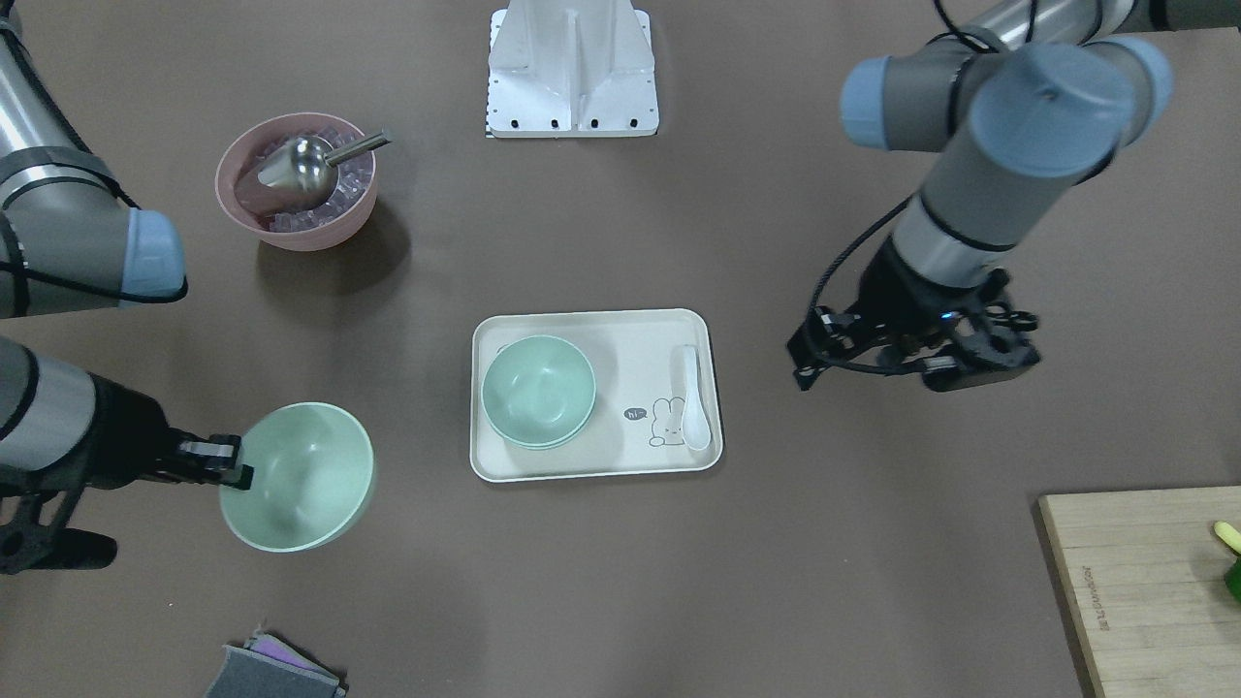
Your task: Stack green bowls together
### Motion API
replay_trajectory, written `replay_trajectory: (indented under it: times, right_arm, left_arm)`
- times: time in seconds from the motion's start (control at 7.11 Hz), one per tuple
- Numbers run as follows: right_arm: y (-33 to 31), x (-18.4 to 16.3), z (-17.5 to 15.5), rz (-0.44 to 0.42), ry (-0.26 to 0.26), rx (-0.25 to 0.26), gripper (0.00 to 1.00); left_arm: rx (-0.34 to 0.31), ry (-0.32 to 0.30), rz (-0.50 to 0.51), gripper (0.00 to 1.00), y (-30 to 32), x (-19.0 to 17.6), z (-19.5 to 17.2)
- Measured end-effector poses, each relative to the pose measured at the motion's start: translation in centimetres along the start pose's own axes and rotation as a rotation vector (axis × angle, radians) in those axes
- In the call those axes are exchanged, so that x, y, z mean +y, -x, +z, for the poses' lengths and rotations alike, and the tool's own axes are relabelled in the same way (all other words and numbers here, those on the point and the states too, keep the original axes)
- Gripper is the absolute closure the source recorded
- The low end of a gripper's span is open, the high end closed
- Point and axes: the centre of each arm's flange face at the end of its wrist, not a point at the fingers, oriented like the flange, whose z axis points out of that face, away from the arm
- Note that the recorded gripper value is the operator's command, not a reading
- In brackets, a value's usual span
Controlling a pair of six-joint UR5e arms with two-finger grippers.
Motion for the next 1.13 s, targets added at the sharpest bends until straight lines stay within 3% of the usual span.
replay_trajectory:
  times: [0.42,1.13]
  right_arm:
    - [12.6,5.5,5.4,-0.024,0.035,-0.016,1.00]
    - [15.7,10.8,11.6,-0.058,0.083,0.035,1.00]
  left_arm:
    - [-0.007,0.000,0.053,0.02,10.1,-3.3,-4.4]
    - [-0.020,0.010,0.042,0.02,11.4,-4.3,-3.9]
